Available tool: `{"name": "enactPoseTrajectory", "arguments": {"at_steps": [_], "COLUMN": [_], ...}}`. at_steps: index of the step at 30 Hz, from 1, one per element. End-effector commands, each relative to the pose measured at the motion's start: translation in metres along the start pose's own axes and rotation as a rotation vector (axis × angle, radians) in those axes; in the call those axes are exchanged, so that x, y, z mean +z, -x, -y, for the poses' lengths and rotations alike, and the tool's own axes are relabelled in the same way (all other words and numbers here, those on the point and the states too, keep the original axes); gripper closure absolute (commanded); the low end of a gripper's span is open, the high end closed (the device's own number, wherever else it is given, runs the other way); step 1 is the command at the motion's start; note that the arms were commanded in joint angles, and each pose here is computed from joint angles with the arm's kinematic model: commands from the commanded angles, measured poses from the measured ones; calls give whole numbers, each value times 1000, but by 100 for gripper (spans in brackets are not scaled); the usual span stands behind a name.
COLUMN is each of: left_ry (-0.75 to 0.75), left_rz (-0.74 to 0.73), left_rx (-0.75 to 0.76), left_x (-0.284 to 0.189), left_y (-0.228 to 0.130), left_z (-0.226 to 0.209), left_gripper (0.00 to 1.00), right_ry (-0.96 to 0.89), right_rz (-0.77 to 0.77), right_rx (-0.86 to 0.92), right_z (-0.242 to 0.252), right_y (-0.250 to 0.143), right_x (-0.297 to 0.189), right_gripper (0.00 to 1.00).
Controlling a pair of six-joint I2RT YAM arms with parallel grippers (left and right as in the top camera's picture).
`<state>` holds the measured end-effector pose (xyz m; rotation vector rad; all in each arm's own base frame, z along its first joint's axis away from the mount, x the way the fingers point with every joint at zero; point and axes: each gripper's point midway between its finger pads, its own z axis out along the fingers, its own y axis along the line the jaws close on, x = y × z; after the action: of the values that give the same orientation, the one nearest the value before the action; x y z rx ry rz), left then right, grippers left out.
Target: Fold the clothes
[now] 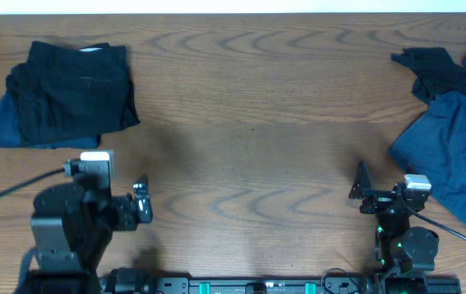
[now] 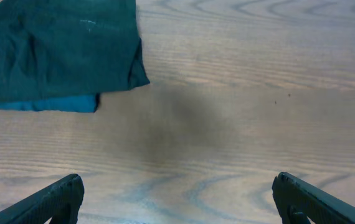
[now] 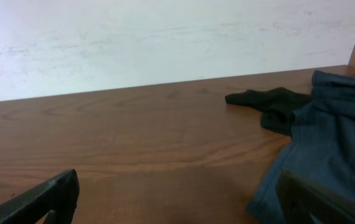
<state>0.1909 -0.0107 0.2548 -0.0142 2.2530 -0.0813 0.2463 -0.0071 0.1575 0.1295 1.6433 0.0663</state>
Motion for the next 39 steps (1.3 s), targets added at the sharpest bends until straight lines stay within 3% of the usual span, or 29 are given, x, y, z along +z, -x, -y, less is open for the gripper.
{"name": "enactPoseTrajectory", "arguments": {"at_steps": [1, 7, 15, 22, 35, 39], "left_ry": [12, 0, -14, 6, 17, 12], "left_rz": [-10, 112, 387, 382, 406, 495], "left_rx": [29, 34, 38, 36, 39, 45], "left_x": [9, 51, 81, 112, 111, 109], "left_y": [-26, -57, -60, -77, -73, -58], "left_z": [-3, -4, -5, -10, -12, -10], "left_gripper": [2, 2, 2, 2, 2, 2], "right_ry": [-2, -3, -2, -2, -2, -2], "right_rz": [1, 1, 1, 1, 1, 1], "right_rx": [-13, -13, -13, -13, -13, -13], "right_z": [1, 1, 1, 1, 1, 1], "right_y": [-1, -1, -1, -1, -1, -1], "right_x": [0, 0, 0, 0, 0, 0], "right_gripper": [1, 1, 1, 1, 1, 1]}}
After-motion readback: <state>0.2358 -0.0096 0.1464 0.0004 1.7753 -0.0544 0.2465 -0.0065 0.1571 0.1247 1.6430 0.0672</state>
